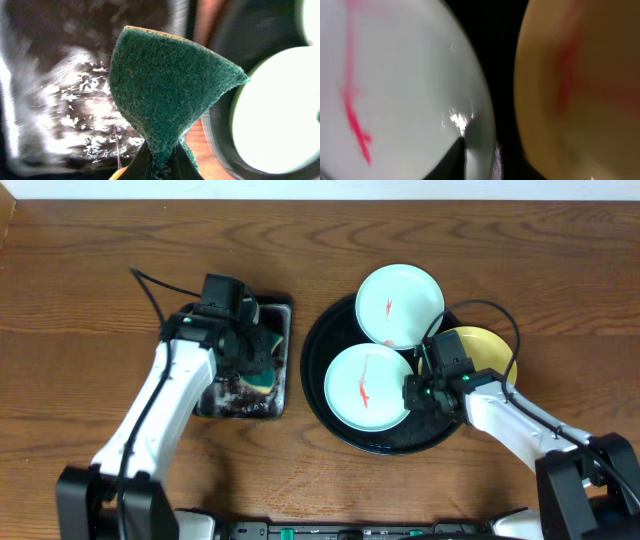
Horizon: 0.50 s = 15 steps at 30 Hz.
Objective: Clean dirty plates on tray and stack at the side
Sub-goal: 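Lift the green sponge with the left gripper onto the mint plate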
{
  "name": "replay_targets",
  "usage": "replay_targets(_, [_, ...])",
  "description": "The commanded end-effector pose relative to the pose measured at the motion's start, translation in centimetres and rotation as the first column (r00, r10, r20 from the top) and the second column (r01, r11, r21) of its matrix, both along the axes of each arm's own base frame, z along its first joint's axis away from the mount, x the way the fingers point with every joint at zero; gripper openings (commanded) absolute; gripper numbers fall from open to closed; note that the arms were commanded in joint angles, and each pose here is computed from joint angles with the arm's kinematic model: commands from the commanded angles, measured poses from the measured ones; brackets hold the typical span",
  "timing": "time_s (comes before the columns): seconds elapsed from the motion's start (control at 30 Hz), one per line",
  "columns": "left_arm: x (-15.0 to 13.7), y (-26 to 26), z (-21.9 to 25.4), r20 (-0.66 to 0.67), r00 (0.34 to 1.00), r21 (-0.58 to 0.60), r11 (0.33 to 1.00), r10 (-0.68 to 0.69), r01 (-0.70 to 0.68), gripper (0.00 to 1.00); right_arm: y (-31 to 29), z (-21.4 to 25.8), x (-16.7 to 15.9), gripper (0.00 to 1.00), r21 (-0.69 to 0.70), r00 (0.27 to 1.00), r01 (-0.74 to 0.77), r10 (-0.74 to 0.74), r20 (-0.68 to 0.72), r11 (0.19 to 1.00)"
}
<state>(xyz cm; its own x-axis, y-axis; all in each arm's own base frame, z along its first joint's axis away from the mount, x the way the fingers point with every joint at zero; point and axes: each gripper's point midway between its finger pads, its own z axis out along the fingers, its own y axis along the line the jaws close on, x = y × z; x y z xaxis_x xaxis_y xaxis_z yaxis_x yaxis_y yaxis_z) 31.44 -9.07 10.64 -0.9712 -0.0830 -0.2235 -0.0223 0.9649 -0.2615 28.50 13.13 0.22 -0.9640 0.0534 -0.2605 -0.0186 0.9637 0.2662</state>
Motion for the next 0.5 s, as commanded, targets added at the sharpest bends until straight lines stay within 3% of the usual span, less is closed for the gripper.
replay_targets(0.0, [-0.2,-3.0,1.8,0.021,0.999,-0.13,0.99,-0.049,0.051,0.07,0.8,-0.8,0.5,0.09,0.023,1.0,0.005,-0.005,-0.004,1.0])
replay_targets(0.07, [-0.4,-4.1,1.7,0.017,0.999,-0.141,0.989,-0.049,0.051,0.07,1.0,-0.7,1.0,0.01,0.029,1.0,0.005,-0.006,0.016,1.0])
replay_targets(0.33, [-0.6,-12.2,0.2,0.073,0.988,-0.203,0.968,-0.134,0.147,0.07,0.0,-1.0,1.1,0.01,-0.02,0.999,0.047,-0.047,0.018,0.999])
replay_targets(0.47, [-0.7,-15.6,-2.2,0.044,0.992,-0.207,0.97,-0.119,0.126,0.08,-0.1,-1.1,0.9,0.01,-0.023,0.999,0.051,-0.051,0.007,0.998])
